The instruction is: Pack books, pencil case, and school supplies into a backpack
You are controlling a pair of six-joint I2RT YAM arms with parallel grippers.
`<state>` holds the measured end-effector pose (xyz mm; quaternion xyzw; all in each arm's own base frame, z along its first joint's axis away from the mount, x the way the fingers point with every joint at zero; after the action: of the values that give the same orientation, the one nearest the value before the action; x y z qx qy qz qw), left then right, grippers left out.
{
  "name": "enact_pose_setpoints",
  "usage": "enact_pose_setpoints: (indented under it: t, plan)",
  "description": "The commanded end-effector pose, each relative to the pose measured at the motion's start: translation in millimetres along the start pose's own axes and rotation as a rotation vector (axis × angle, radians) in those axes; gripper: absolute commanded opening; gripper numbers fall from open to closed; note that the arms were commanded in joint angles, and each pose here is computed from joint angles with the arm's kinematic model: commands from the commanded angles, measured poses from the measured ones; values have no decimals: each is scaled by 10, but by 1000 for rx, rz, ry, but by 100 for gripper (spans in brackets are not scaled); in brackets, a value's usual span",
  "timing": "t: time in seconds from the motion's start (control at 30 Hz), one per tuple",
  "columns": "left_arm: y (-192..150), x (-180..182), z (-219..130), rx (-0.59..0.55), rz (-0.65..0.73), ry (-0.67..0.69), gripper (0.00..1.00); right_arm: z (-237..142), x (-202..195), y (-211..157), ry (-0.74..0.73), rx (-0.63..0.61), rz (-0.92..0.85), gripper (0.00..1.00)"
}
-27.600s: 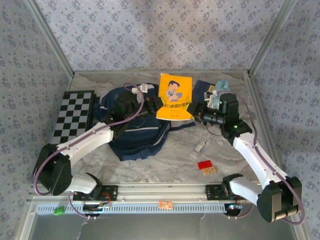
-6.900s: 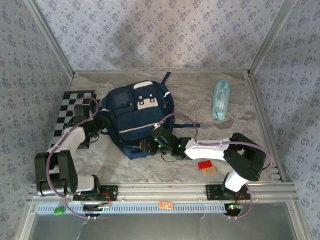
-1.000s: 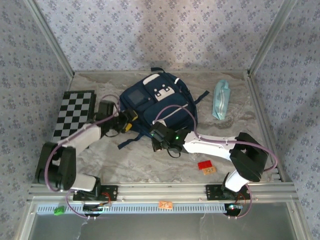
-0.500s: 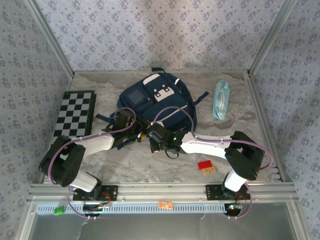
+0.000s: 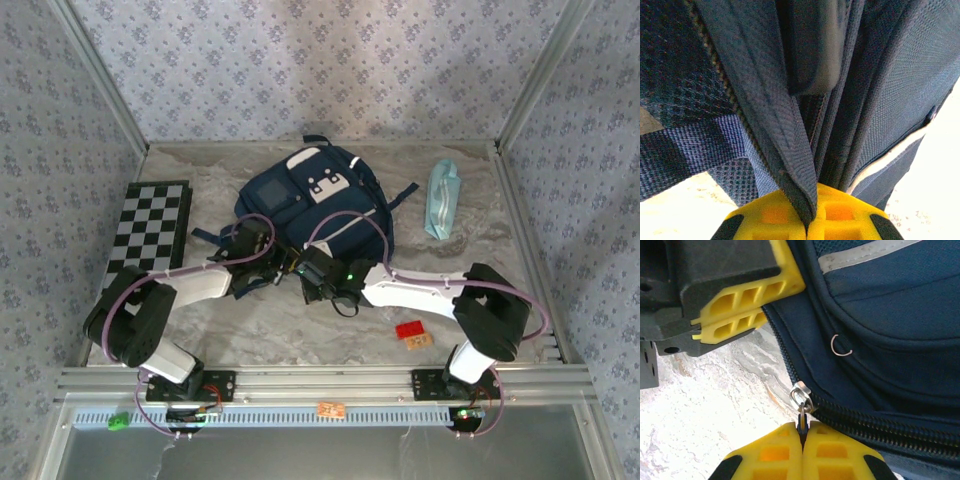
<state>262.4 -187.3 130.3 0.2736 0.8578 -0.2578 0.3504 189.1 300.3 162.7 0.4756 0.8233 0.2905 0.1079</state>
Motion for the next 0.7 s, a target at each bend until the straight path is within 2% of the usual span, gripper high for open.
enact_pose_setpoints:
  t: [0.0,0.23,0.37,0.43,0.6,0.67]
  plan:
    - [231,-121,-181,-91,48,-45,0,-239,-53,-46,-30,15,7,0]
    - [580,-224,-419,-112,97,-53,0,-380,-390,-290,-97,94,28,0]
    - [746,-366,-483,-93,133,-55,0,-487,-532,-273,-138,90,25,0]
    - [775,-429,-480,-77,149,-68,0,-518,-448,-183,-67,65,-20,0]
    - [826,-561,-431,-57,194,-72,0,-417,62,-22,167,42,-137,0]
    - [879,-564,-425,-68,217,-41,0,-303,207,19,199,48,-148,0]
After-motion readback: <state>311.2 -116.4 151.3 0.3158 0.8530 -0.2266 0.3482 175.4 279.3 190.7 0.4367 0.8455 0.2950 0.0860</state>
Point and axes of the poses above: each hand's point on the last joint's axis, 136 mm out from that joint toward the fingers, its own z axis out along the fingers, its own x axis along the line the jaws close on, y = z × x, the point moved 9 cm from there along -z, back along the fingers, and after that the axes turned 10 degrees about -z, right-handed, at the moved point
